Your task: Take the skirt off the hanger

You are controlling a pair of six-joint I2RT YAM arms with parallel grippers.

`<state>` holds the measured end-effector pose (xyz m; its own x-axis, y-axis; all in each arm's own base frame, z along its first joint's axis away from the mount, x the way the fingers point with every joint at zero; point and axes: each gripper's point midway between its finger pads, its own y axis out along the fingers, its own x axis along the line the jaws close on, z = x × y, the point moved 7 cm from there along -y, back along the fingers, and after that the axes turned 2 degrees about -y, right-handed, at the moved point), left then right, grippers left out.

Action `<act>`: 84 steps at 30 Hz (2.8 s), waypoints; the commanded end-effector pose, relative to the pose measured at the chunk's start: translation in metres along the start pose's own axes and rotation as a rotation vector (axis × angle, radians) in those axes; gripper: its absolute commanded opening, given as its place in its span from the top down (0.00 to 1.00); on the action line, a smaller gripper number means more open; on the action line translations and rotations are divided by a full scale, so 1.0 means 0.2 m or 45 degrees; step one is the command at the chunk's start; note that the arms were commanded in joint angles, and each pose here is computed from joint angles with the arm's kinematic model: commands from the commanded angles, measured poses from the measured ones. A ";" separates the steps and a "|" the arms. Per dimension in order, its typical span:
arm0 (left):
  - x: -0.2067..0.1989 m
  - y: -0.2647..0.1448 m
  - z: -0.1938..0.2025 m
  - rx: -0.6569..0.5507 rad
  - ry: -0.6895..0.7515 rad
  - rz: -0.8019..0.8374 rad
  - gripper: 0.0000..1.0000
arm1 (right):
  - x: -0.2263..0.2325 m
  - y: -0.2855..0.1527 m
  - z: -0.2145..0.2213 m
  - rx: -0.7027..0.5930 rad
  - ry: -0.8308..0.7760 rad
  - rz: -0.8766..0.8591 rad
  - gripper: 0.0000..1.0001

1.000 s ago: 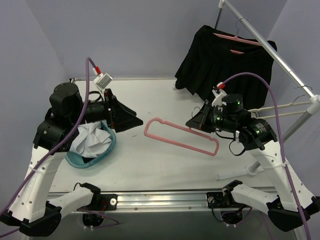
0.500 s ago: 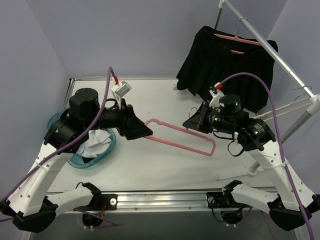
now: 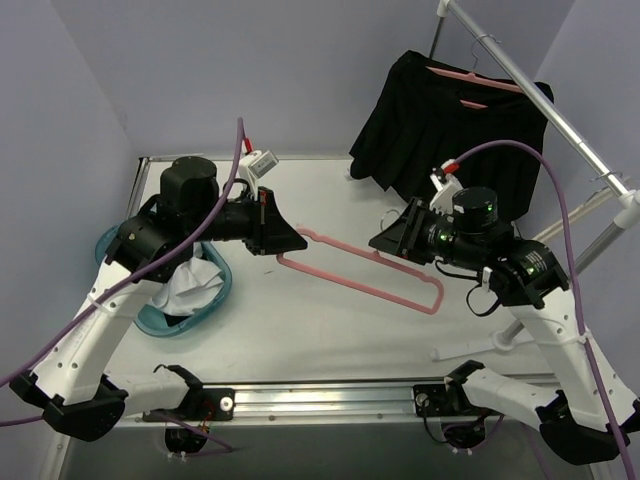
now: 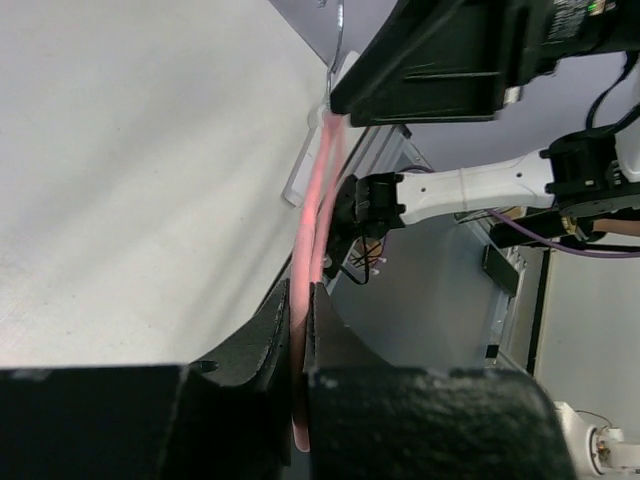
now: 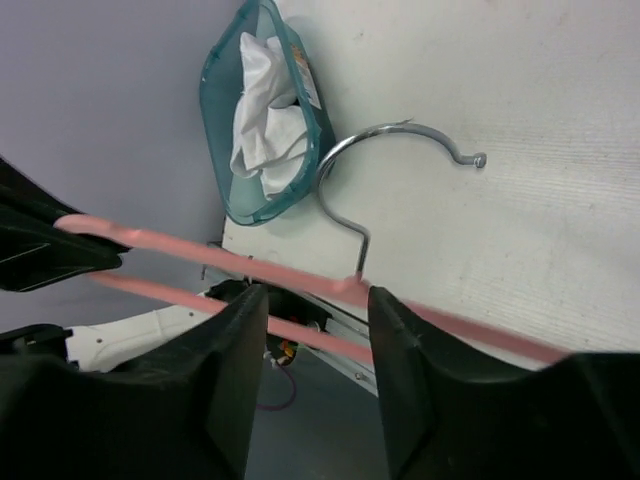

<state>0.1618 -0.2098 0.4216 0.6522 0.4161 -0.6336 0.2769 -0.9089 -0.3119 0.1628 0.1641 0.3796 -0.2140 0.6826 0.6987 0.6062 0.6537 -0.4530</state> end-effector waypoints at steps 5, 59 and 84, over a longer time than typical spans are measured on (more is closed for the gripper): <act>-0.03 -0.05 -0.09 -0.083 0.122 -0.072 0.98 | 0.08 -0.25 -0.03 -0.102 -0.134 -0.041 0.25; -0.51 0.99 -0.73 -0.676 0.538 0.325 0.98 | 0.00 -0.85 0.27 -0.253 -0.055 -0.150 1.00; 0.09 0.80 -0.85 -0.481 0.963 -0.152 0.17 | -0.03 -0.82 0.26 -0.250 0.005 -0.074 1.00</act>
<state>0.3181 -0.3989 0.4455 0.9101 0.4038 -0.0932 0.3986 -0.9145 -0.0701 0.0166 0.0665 0.4176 -0.2756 0.6343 0.7223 0.7213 0.6332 -0.2808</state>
